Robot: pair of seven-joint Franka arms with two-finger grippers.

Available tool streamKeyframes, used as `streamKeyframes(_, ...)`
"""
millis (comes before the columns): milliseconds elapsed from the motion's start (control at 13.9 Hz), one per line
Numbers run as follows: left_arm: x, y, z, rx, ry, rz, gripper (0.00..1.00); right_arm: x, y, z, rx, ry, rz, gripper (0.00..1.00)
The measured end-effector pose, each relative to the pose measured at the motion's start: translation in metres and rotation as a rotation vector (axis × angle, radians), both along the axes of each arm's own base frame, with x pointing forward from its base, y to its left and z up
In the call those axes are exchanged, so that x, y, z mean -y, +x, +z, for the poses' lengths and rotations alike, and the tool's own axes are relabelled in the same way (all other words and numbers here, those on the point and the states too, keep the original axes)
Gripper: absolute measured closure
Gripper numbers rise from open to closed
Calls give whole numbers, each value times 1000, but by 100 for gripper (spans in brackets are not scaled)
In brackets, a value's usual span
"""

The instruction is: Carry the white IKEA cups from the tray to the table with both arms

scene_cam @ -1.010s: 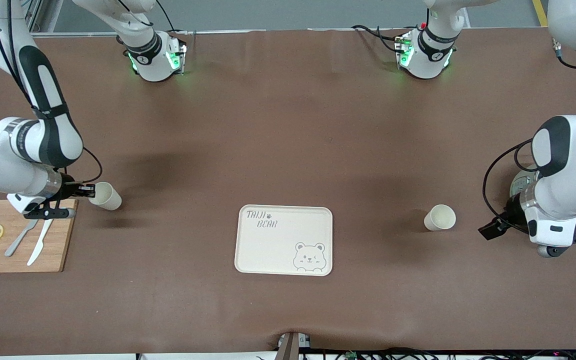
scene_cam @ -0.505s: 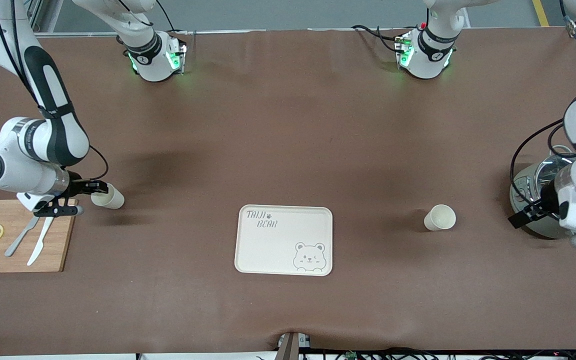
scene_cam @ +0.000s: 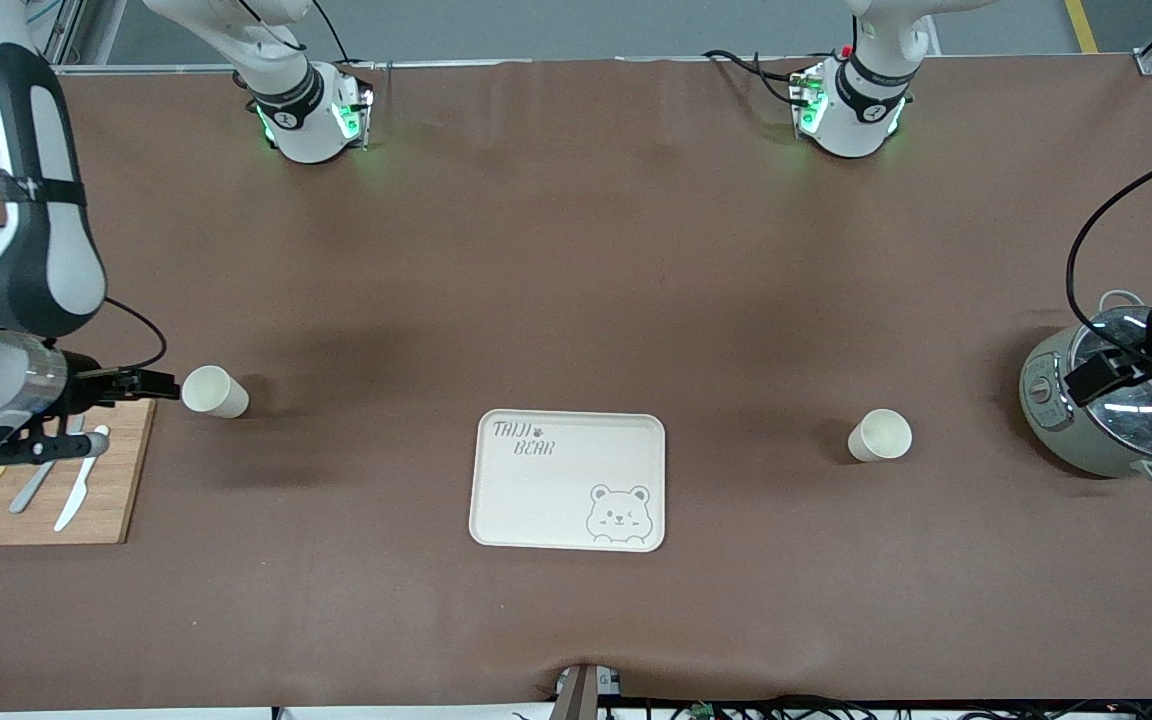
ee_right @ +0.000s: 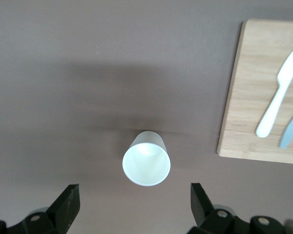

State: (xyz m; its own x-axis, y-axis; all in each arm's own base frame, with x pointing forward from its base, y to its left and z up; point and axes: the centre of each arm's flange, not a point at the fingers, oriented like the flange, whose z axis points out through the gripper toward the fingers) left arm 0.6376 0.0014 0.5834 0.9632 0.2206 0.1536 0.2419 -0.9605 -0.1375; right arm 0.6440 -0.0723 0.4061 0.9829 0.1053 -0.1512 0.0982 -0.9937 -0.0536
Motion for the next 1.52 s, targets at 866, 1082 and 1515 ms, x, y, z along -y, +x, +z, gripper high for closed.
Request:
streamKeyframes(866,19,-84,106,-16,-13,-233,0,-16,-17,215,200,-16,30,0)
streamKeyframes(1082,34,-103,105,-50,-64,-264,0,-18,-54,249,198,-12,25,0)
streamKeyframes(1515,53,-118,90,-87,-103,-305,0,-39,-123,267,165,-10,-92,0)
